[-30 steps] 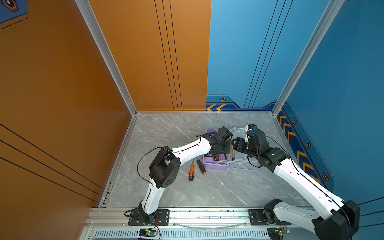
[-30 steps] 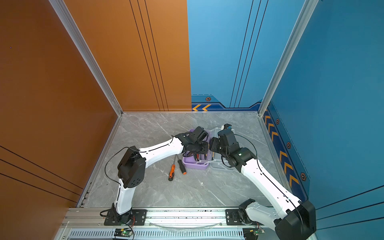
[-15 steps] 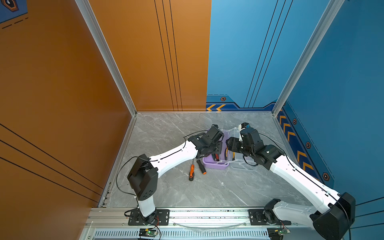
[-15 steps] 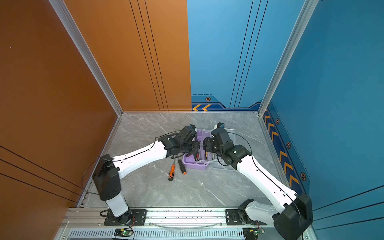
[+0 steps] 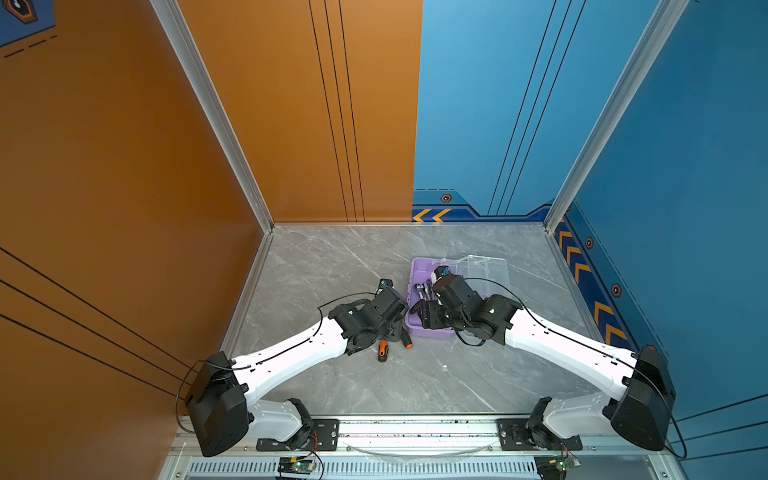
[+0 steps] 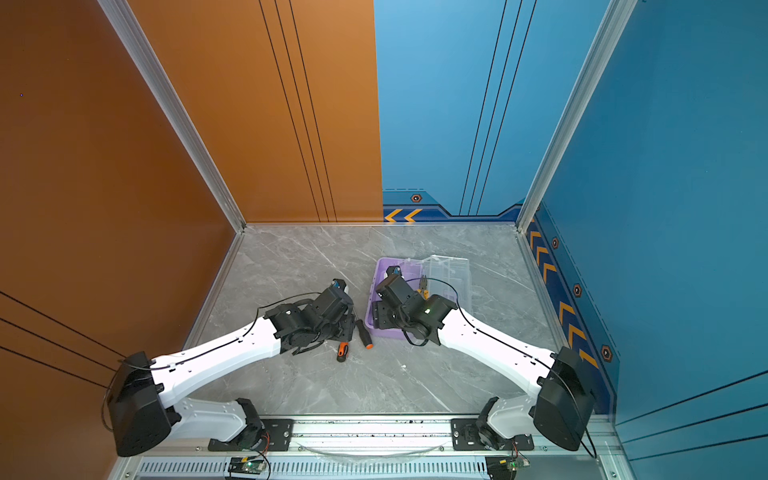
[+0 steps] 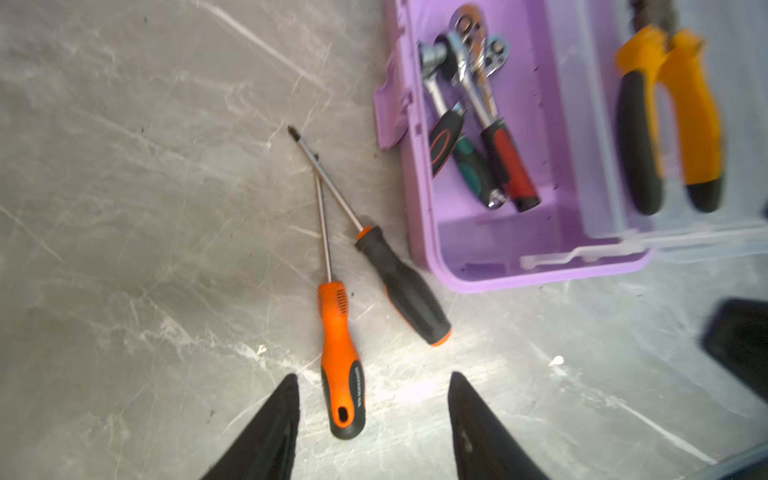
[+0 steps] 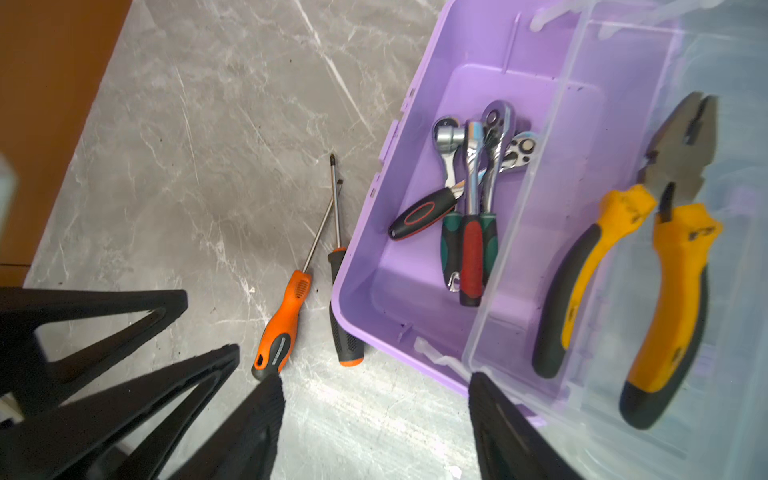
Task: Pack the tool kit
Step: 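Grasp the orange-handled screwdriver by its handle with the left gripper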
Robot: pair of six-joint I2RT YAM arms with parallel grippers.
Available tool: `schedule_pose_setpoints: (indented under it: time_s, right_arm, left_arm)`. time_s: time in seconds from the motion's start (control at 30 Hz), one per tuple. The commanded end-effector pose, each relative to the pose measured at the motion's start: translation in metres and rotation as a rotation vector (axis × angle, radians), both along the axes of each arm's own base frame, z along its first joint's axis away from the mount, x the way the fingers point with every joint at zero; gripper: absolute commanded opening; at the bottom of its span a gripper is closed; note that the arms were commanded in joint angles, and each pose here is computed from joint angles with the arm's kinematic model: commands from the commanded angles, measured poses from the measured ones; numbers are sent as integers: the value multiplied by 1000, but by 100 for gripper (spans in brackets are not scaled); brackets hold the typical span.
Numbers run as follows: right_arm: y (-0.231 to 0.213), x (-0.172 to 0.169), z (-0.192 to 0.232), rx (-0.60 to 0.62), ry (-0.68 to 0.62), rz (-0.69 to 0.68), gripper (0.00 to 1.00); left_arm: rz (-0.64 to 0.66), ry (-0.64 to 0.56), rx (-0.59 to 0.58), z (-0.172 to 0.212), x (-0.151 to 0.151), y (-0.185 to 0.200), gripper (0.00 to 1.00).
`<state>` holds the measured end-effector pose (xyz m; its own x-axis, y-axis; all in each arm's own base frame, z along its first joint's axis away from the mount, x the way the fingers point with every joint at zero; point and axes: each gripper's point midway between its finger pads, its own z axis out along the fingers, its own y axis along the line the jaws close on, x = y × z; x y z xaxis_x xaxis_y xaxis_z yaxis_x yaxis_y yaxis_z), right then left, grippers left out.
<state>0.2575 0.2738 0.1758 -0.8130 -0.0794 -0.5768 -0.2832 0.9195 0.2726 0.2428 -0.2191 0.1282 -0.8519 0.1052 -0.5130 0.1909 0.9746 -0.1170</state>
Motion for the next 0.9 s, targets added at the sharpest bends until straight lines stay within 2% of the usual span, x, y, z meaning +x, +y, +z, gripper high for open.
schedule_pose_setpoints:
  time_s: [0.0, 0.33, 0.67, 0.87]
  right_arm:
    - [2, -5, 4, -29, -6, 9, 75]
    - [2, -9, -14, -56, 28, -8, 74]
    - [-2, -4, -19, -26, 51, -36, 71]
    - [-4, -4, -21, -14, 55, -44, 70]
  left_arm:
    - [37, 51, 69, -21, -8, 16, 58]
    - [42, 159, 165, -64, -5, 15, 56]
    - [77, 199, 94, -88, 9, 6, 44]
    - [79, 214, 94, -98, 14, 2, 36]
